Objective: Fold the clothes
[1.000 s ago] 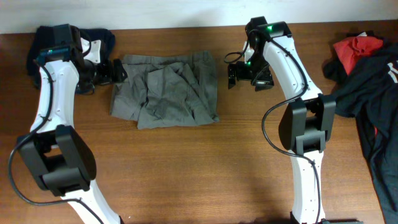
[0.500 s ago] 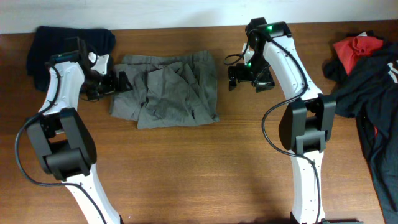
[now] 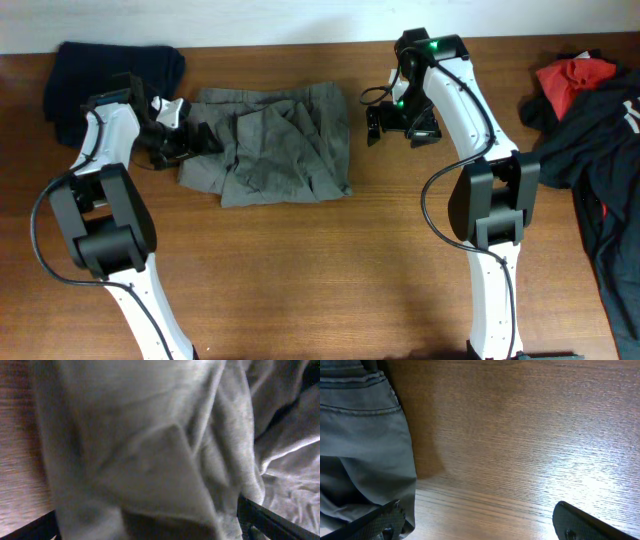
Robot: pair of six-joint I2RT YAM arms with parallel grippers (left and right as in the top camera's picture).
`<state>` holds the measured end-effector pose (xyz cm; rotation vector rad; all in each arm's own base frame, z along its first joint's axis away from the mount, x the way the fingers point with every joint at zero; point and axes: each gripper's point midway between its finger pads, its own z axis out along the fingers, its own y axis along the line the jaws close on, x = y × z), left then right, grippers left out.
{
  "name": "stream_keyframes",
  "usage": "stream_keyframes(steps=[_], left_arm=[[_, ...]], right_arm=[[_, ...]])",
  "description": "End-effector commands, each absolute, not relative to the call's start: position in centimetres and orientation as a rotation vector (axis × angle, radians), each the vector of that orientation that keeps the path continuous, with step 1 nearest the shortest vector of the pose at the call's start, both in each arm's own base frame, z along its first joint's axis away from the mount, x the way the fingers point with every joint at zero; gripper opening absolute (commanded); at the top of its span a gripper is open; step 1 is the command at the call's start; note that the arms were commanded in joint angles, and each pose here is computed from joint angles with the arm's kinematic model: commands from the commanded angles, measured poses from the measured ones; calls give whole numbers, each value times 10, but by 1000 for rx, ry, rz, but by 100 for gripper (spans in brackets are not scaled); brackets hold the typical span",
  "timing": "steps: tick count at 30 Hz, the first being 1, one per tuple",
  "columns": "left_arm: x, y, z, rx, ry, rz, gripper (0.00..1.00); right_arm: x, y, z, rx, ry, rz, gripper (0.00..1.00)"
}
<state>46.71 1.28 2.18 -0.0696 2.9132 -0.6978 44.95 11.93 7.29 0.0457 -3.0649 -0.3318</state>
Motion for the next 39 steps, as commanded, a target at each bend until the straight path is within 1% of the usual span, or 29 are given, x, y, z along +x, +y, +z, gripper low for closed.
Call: stream_keyframes(steps=[1,9,14,21,34,36,37,38,39], left_arm=[[465,-11,12,-4,2901,-834,99],[464,-40,22,128,2839,-971,99],[455,-49,28,231,2809,-1045,99],[450,-55,27,262,2824,-1053,99],[441,-122,19,539,2861,-960,99],[441,-131,18,576,2853,-947,93],[442,-135,18,595,2848,-939,75],[442,-138,17,608,2844,-933,62],[443,-140,17,620,2840,-922,34]], right_arm=[[450,125,86,77,-3089,-365,99],[453,135,86,111,-3105,-377,99],[455,149,85,160,-3122,-385,99],[458,166,85,211,-3145,-408,98],[452,189,75,272,-3116,-437,99],[451,192,72,271,-3099,-469,99],[450,193,72,270,-3094,-477,99],[450,194,71,271,-3092,-482,99],[450,194,71,271,-3090,-484,99]])
